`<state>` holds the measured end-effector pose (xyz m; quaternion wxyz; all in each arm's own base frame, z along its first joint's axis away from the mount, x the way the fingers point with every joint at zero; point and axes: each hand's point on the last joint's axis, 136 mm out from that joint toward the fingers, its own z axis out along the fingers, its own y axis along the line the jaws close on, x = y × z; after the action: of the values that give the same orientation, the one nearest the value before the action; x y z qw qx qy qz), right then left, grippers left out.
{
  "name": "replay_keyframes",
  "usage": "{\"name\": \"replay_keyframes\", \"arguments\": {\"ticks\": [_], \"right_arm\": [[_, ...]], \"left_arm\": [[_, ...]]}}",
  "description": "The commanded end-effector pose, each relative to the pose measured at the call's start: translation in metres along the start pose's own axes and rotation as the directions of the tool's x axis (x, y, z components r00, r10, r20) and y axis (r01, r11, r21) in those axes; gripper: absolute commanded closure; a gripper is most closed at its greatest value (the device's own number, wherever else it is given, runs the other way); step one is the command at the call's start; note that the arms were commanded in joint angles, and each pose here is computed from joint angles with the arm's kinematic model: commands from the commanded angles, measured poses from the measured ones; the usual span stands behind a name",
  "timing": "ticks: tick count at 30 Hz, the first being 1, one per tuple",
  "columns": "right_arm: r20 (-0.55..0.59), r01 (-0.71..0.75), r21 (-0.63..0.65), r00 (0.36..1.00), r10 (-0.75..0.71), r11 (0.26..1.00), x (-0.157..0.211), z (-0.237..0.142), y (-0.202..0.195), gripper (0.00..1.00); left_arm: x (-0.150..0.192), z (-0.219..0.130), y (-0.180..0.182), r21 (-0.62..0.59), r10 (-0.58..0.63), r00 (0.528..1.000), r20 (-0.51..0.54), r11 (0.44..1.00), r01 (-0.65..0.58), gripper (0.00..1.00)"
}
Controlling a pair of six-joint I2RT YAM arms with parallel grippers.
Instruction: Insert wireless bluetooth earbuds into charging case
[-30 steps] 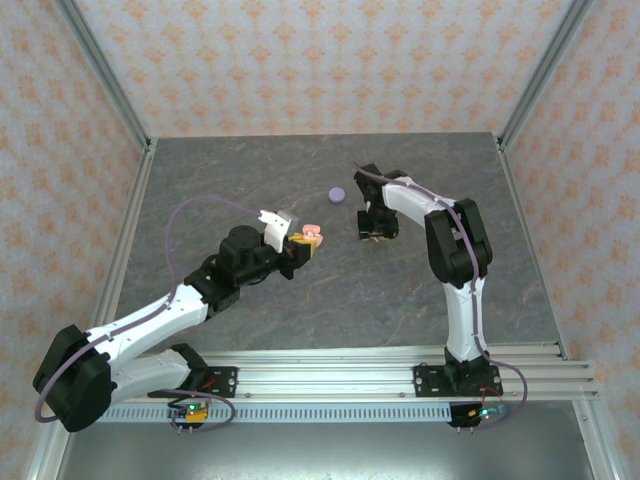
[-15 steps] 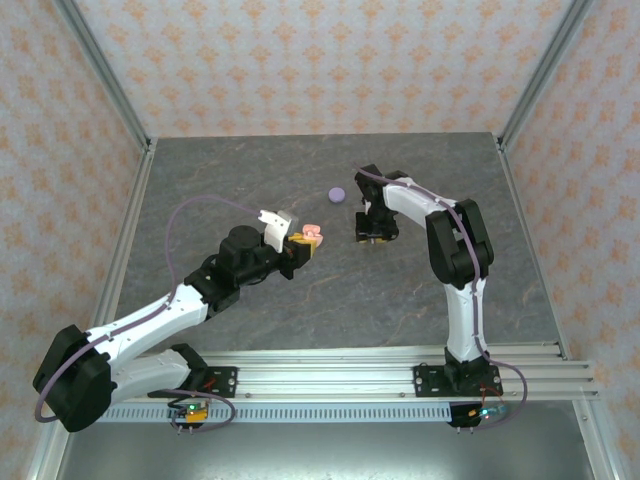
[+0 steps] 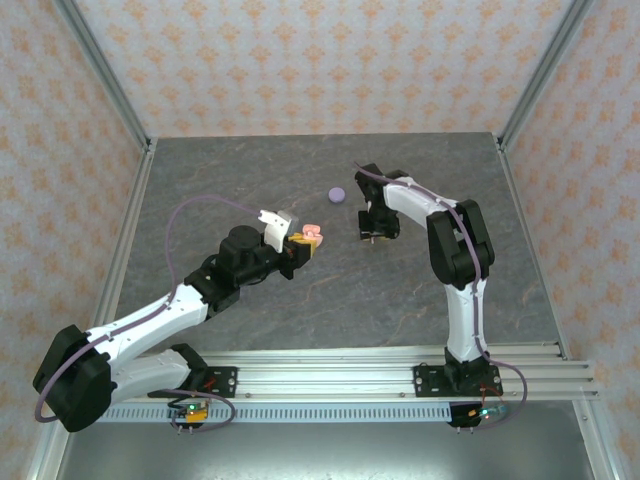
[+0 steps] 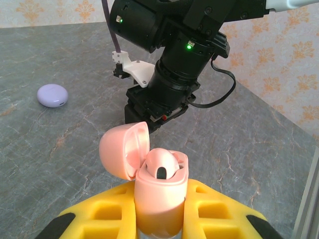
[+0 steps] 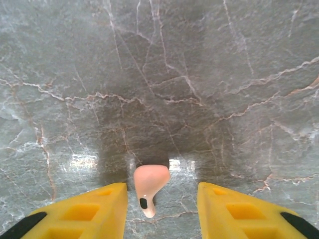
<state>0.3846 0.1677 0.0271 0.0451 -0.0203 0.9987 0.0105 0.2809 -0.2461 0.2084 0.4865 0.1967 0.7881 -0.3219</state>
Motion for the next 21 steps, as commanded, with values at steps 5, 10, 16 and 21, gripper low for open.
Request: {"name": "replay_keyframes", "arguments": {"ticks": [5,10,16,21], "right_arm": [[0.049,0.004,0.075,0.999,-0.008,0.997,-0.013,-0.020,-0.002,0.59],[0.046,0.007,0.102,0.999,-0.012,0.995,-0.015,-0.018,-0.003,0.62],[0.031,0.013,0.107,0.999,-0.016,0.994,-0.015,-0.012,0.000,0.63],[0.020,0.014,0.106,1.000,-0.017,0.994,-0.015,-0.008,0.001,0.63]], "left_arm": [[-0.018,-0.001,-0.008,0.019,0.028,0.999,0.045,0.999,-0.029,0.85],[-0.019,-0.001,-0.009,0.020,0.029,0.998,0.048,0.999,-0.030,0.85],[-0.019,-0.001,-0.009,0.021,0.030,0.998,0.048,0.999,-0.031,0.85],[-0.019,-0.001,-0.009,0.021,0.030,0.998,0.048,0.999,-0.031,0.85]]}}
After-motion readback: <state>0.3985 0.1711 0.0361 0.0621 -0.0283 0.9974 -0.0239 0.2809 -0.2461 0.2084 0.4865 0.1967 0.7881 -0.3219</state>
